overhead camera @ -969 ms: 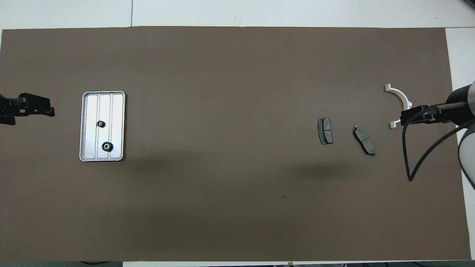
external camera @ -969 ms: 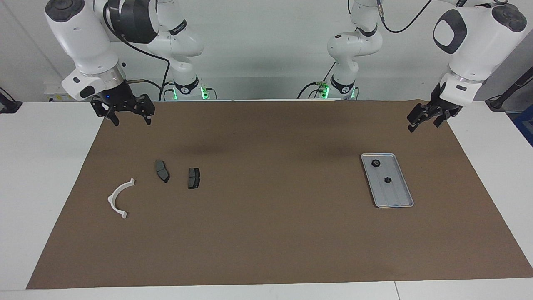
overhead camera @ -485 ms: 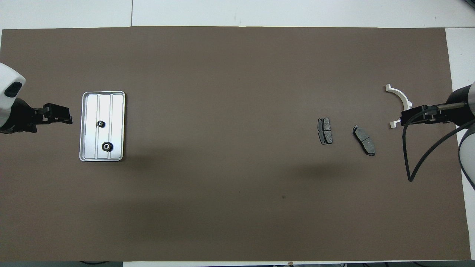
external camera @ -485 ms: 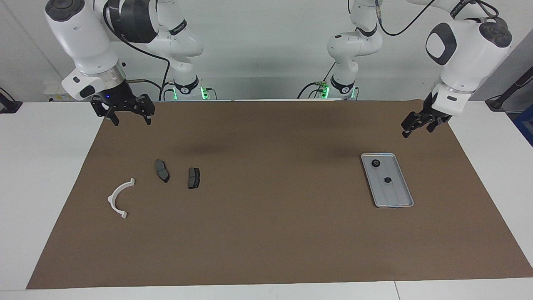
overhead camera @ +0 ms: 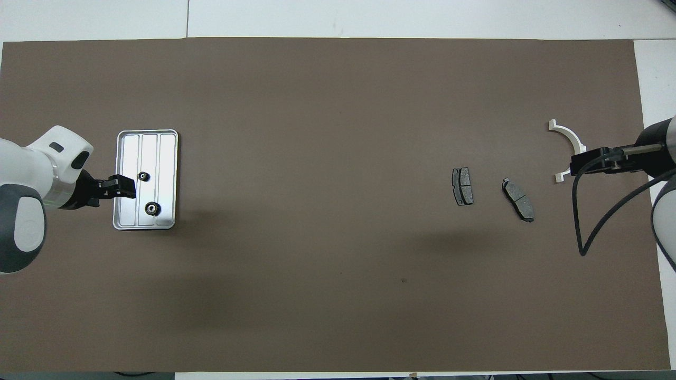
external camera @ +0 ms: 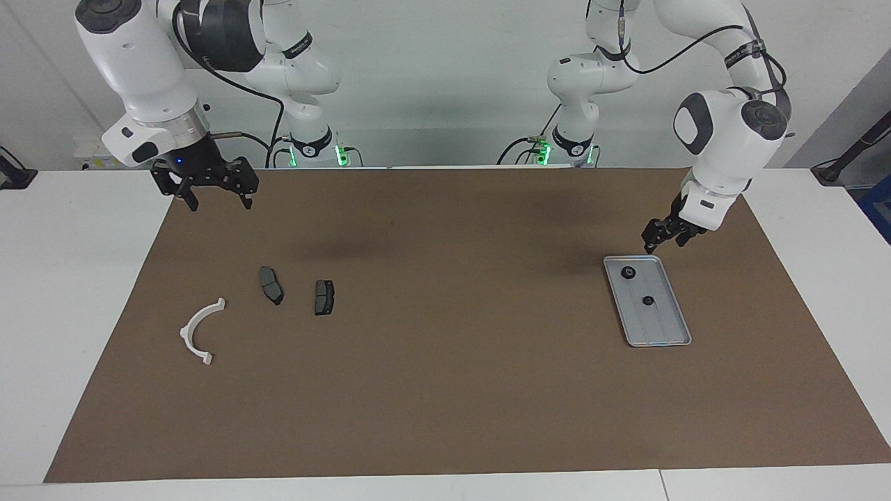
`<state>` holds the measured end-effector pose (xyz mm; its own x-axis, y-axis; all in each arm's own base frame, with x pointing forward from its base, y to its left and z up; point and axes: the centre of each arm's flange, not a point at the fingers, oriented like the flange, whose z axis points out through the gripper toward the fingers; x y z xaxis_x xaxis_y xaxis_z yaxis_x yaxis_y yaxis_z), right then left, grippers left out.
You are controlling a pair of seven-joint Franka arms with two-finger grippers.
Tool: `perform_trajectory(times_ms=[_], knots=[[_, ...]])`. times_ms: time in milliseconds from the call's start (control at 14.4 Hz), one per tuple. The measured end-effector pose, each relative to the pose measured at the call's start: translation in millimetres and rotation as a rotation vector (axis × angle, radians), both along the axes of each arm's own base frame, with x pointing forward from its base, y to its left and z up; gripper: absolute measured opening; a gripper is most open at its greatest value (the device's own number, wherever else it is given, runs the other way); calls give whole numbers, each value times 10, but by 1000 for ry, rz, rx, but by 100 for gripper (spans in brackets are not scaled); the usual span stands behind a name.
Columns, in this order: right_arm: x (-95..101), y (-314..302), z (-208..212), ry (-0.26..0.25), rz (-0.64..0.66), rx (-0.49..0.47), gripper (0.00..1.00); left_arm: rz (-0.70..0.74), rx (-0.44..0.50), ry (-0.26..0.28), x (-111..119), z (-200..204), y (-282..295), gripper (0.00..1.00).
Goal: Place bearing gear from tray to pile
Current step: 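Reach the left gripper down to a dark bearing in the silver tray, then grasp the dark bearing with the left gripper and lift it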
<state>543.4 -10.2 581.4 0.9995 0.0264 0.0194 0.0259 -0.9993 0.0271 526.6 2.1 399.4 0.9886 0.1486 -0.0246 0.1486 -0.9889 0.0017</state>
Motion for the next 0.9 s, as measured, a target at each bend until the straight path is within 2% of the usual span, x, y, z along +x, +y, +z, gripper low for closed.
perform_trajectory(times_ms=[69, 415, 623, 900], knots=[[10, 0, -10, -8, 0, 0, 100, -2, 0, 5, -42, -95, -27, 70], [130, -19, -201, -21, -13, 39, 100, 12, 0, -7, -157, -477, -53, 70], [366, -44, -546, -23, -18, 50, 100, 22, -4, -1, -127, -766, -107, 70], [831, -7, -1108, -50, -10, 61, 100, 43, -6, 8, -100, -955, -191, 68]])
